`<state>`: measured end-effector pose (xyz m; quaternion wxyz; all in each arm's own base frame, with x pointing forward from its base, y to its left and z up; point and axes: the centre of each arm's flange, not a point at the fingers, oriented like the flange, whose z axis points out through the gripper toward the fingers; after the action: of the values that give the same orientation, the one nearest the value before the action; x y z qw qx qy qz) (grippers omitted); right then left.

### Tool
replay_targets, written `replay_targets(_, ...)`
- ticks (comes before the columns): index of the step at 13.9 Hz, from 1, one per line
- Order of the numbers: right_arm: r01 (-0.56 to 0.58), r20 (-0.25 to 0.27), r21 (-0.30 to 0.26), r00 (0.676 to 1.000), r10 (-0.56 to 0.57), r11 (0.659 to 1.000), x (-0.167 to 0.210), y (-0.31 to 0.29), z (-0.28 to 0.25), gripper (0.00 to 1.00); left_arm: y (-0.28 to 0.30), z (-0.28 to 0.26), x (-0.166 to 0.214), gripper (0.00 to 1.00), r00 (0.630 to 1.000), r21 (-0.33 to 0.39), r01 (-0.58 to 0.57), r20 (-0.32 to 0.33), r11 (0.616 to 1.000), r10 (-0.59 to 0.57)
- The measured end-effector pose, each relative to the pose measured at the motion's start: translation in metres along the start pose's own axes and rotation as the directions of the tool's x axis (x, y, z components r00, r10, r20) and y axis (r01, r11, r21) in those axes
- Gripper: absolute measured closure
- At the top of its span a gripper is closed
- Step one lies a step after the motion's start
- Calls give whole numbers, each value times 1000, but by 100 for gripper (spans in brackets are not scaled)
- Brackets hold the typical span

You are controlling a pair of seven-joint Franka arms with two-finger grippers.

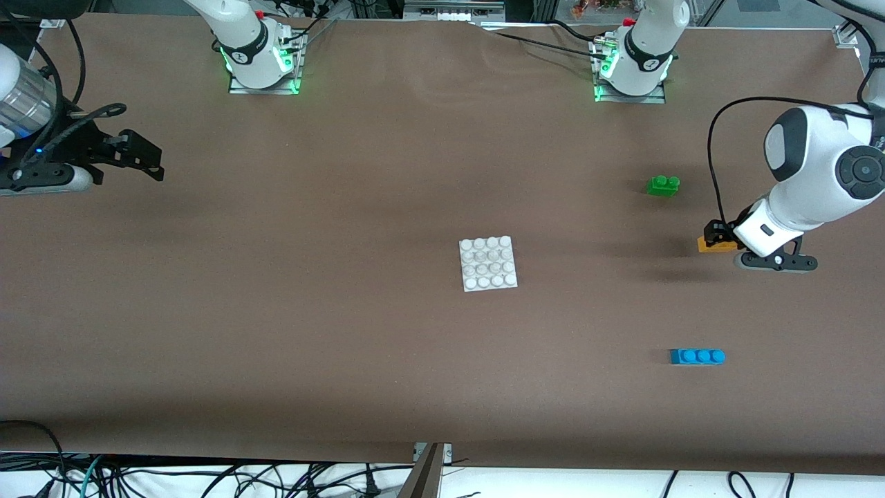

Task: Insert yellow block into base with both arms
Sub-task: 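Lift the yellow brick and carry it over the white plate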

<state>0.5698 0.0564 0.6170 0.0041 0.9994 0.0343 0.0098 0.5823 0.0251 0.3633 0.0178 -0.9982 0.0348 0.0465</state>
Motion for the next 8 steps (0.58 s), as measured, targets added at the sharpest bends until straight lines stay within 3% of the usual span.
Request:
replay_targets(4,18,-26,-104,999,-21,994,0,1,-13,1,107,-43,11,38,998,-62,-62,-13,996,61)
replay_targets(8,54,11,-120,999,-53,991,-5,-18,-10,1,236,-40,10,38,999,-100,-50,0,994,50)
